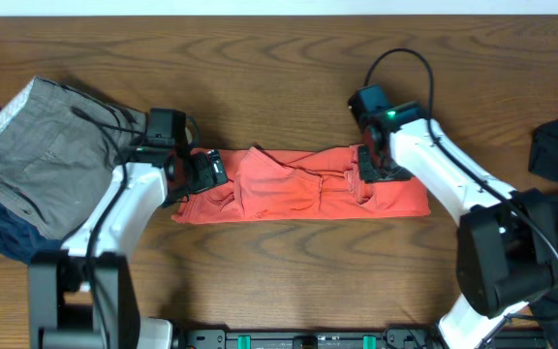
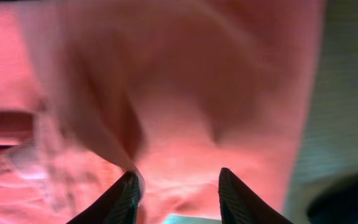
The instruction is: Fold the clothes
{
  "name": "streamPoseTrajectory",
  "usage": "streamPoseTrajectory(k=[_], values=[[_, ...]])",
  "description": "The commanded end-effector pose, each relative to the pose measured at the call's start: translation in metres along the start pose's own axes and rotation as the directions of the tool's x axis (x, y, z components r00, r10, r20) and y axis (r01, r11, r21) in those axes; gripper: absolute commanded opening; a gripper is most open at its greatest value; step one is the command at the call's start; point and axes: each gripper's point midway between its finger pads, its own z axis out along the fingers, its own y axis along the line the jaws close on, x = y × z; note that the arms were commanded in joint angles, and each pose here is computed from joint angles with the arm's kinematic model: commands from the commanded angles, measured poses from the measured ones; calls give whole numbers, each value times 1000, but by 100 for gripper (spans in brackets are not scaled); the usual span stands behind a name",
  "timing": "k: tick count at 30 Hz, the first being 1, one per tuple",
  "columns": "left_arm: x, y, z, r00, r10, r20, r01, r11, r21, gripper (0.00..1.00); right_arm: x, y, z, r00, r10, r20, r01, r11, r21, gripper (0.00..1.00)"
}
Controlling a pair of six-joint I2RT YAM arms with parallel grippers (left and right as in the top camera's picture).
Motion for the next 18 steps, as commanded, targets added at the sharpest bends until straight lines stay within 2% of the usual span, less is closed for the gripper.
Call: streamPoseTrajectory(k=[1, 7, 8, 9, 10, 12, 15, 16, 18], values=[[-3, 3, 18, 995, 92, -22, -92, 996, -13, 98, -7, -24, -22, 995, 83, 57, -84, 996, 12, 42], [7, 11, 47, 992, 86, -93, -90, 995, -32, 100, -7, -42, -32, 989, 130, 66, -131, 991, 9, 43], [9, 11, 48, 991, 85, -104, -88, 996, -26, 96, -8, -44, -32, 989, 134, 67, -135, 991, 9, 43], [12, 9, 49, 990, 83, -116, -85, 996, -14, 89, -7, -45, -33, 988, 138, 66, -139, 990, 9, 43], [14, 7, 48, 989, 82, -125, -83, 997, -2, 71, -7, -47, -32, 988, 142, 64, -143, 990, 11, 43], [16, 6, 47, 988, 81, -135, -81, 997, 6, 44, -6, -50, -32, 987, 148, 56, -149, 989, 15, 43], [15, 6, 45, 988, 82, -132, -82, 997, 5, 10, -6, -57, -30, 985, 167, 51, -168, 986, 19, 43], [12, 7, 41, 989, 79, -123, -79, 997, 7, 6, -6, -61, -29, 983, 178, 48, -179, 984, 21, 43], [2, 7, 32, 993, 68, -95, -67, 998, 11, 6, -5, -71, -27, 979, 201, 33, -202, 979, 30, 43]])
